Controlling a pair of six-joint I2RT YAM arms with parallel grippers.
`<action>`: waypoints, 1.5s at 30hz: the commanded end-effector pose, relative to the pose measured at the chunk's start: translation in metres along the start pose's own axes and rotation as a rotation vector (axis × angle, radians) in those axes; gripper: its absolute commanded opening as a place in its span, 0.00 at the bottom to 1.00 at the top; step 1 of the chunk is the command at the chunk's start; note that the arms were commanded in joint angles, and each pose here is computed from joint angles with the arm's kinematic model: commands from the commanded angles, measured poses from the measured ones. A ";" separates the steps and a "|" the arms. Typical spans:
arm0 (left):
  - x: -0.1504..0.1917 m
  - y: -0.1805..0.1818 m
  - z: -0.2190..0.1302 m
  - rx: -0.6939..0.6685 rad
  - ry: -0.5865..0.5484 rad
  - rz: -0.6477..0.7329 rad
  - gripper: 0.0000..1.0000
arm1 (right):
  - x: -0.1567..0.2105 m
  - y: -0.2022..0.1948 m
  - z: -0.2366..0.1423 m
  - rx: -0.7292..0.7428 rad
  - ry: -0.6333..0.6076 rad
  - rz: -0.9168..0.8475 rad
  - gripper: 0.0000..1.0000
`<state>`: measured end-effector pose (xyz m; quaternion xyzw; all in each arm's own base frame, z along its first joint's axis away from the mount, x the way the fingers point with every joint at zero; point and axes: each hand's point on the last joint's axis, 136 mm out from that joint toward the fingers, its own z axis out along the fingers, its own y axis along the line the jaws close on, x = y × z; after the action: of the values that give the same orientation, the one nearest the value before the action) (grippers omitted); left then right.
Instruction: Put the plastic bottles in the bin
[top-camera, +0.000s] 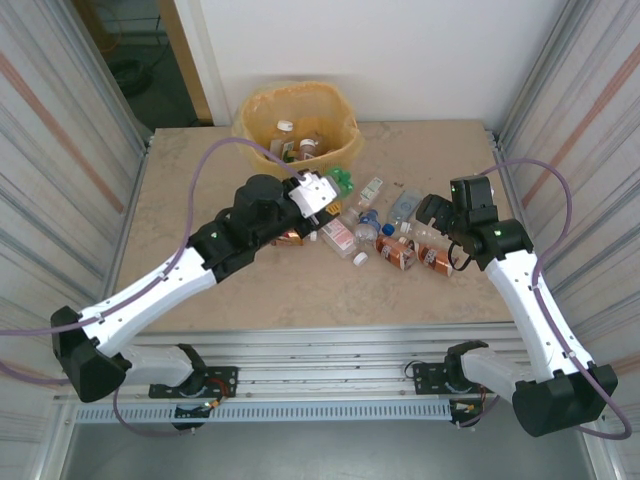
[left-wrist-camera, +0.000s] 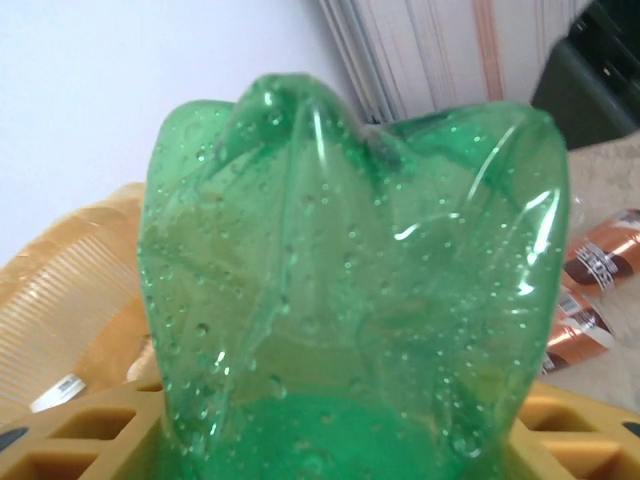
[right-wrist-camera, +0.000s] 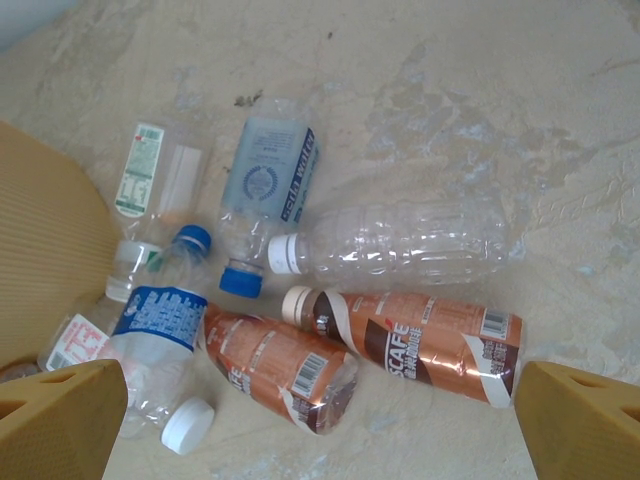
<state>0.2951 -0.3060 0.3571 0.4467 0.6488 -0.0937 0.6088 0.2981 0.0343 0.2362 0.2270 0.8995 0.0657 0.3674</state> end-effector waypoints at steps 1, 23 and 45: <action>-0.042 0.039 -0.020 -0.098 -0.119 -0.076 0.47 | -0.004 -0.003 -0.001 0.001 -0.019 0.035 0.98; -0.057 0.184 0.023 -0.278 -0.097 -0.279 0.48 | -0.003 -0.006 -0.009 -0.012 -0.034 0.053 0.98; 0.018 0.182 0.129 -0.148 0.131 -0.335 0.49 | -0.003 -0.016 -0.024 0.009 -0.059 0.056 0.98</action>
<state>0.5157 -0.2756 0.3865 0.2853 0.7549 -0.1042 0.5813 0.2868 0.0290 0.2458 0.2350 0.8897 0.0732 0.3844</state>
